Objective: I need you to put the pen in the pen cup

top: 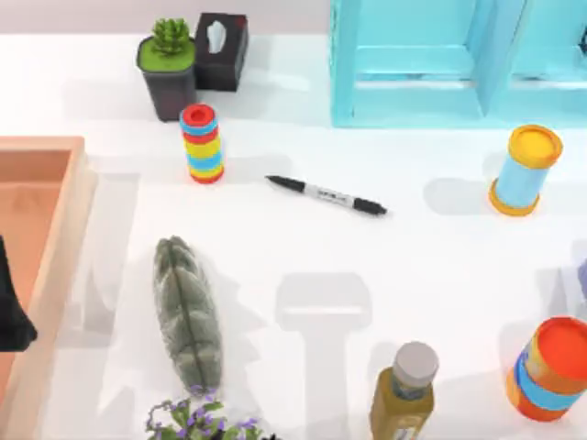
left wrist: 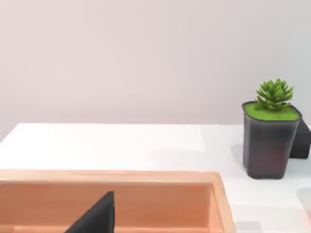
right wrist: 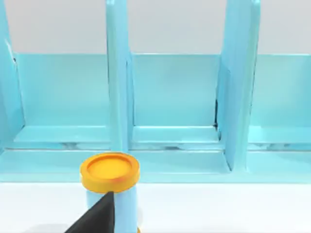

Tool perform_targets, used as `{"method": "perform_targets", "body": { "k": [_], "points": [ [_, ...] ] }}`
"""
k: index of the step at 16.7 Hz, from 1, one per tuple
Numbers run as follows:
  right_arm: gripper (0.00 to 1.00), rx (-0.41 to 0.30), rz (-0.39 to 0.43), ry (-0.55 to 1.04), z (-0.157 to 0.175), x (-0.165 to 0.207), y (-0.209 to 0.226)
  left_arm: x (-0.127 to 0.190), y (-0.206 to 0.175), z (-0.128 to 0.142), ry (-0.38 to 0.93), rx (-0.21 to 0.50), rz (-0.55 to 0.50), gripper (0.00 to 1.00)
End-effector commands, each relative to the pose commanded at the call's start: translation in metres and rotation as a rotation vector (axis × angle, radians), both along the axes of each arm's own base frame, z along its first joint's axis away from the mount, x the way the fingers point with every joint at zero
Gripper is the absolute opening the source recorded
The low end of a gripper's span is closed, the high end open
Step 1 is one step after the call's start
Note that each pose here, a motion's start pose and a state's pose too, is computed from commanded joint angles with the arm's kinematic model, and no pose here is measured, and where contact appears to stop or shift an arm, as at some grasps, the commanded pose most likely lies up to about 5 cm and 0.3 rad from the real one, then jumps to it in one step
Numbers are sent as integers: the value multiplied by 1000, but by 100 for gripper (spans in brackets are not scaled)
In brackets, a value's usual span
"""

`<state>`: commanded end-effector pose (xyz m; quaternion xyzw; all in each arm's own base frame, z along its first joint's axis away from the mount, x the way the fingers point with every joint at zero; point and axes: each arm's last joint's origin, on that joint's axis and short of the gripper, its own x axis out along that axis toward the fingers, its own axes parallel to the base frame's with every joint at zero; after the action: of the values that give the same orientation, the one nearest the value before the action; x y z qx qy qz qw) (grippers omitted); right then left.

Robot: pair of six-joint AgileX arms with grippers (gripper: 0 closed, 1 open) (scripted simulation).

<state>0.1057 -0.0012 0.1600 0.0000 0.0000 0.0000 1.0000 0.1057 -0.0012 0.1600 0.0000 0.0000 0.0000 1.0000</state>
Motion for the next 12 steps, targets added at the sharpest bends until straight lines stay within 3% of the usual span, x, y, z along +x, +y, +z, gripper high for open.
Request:
{"method": "perform_targets", "body": {
  "k": [5, 12],
  "points": [
    [100, -14, 13, 28, 12, 0, 1, 0, 0, 0, 0, 0, 0, 100],
    [100, -138, 125, 265, 99, 26, 17, 0, 0, 0, 0, 0, 0, 100]
  ]
}}
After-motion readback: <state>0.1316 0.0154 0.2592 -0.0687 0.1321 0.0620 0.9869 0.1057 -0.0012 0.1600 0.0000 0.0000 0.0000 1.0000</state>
